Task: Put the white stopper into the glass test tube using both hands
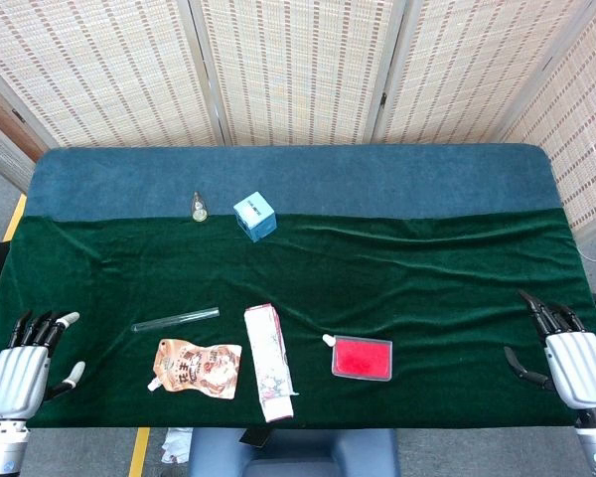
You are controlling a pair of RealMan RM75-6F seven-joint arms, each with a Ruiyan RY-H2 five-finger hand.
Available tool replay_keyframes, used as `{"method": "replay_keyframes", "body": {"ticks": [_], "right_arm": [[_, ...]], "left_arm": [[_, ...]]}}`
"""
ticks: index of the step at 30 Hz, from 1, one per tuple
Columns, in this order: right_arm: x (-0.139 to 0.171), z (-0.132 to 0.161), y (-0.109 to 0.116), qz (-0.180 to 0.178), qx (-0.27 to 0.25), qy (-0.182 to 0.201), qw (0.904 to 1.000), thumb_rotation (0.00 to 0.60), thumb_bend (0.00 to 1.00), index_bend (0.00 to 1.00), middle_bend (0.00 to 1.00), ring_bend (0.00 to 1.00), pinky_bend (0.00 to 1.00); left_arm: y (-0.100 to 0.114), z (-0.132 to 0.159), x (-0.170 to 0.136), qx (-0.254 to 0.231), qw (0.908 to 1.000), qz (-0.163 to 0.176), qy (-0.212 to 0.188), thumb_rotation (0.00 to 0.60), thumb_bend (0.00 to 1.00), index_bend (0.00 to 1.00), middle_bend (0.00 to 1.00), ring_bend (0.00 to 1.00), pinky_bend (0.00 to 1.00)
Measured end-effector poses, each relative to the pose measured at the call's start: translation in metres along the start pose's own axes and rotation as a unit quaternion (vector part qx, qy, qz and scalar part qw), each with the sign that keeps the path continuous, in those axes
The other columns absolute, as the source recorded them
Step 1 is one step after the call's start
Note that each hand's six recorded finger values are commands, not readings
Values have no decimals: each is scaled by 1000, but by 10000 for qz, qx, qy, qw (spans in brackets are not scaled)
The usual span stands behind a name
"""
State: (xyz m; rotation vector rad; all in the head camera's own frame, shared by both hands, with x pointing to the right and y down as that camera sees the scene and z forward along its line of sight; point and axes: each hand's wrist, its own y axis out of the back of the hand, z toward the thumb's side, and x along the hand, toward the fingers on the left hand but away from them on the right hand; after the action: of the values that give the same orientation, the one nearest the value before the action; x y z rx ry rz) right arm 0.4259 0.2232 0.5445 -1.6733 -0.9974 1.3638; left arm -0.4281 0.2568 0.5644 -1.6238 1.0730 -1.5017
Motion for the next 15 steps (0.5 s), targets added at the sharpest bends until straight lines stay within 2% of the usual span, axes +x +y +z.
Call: {"method": "replay_keyframes", "body": {"ticks": [5,7,9,11,13,14,15], "right_arm": [[-7,13,0,48,73,250,9996,443,439,17,307,428,396],[-11,20,-1,98,128,362,9992,444,440,36,358,506,475],[-16,28,-4,192,216,527,9982,443,439,62,434,639,574],[-22,39,-9,324,314,732,9963,443,439,92,593,843,718],[-28,50,-14,463,407,931,9937,444,452,119,744,960,815],[-32,57,-19,572,471,1061,9916,445,492,133,818,996,867],[-35,63,-22,663,518,1157,9897,444,525,137,844,1000,892]], "left_arm": [[1,0,2,-9,10000,9,18,600,343,225,215,141,0],[1,0,3,-7,10000,5,17,600,344,224,215,141,0],[1,1,3,-4,10000,5,5,600,344,224,215,141,0],[1,1,4,-5,10000,7,-5,600,344,224,215,140,0],[1,1,4,-10,10000,3,-1,600,343,224,215,141,0],[1,1,4,-11,10000,0,0,600,343,224,215,141,0],[1,1,4,-11,10000,-2,-1,600,343,224,215,141,0]]}}
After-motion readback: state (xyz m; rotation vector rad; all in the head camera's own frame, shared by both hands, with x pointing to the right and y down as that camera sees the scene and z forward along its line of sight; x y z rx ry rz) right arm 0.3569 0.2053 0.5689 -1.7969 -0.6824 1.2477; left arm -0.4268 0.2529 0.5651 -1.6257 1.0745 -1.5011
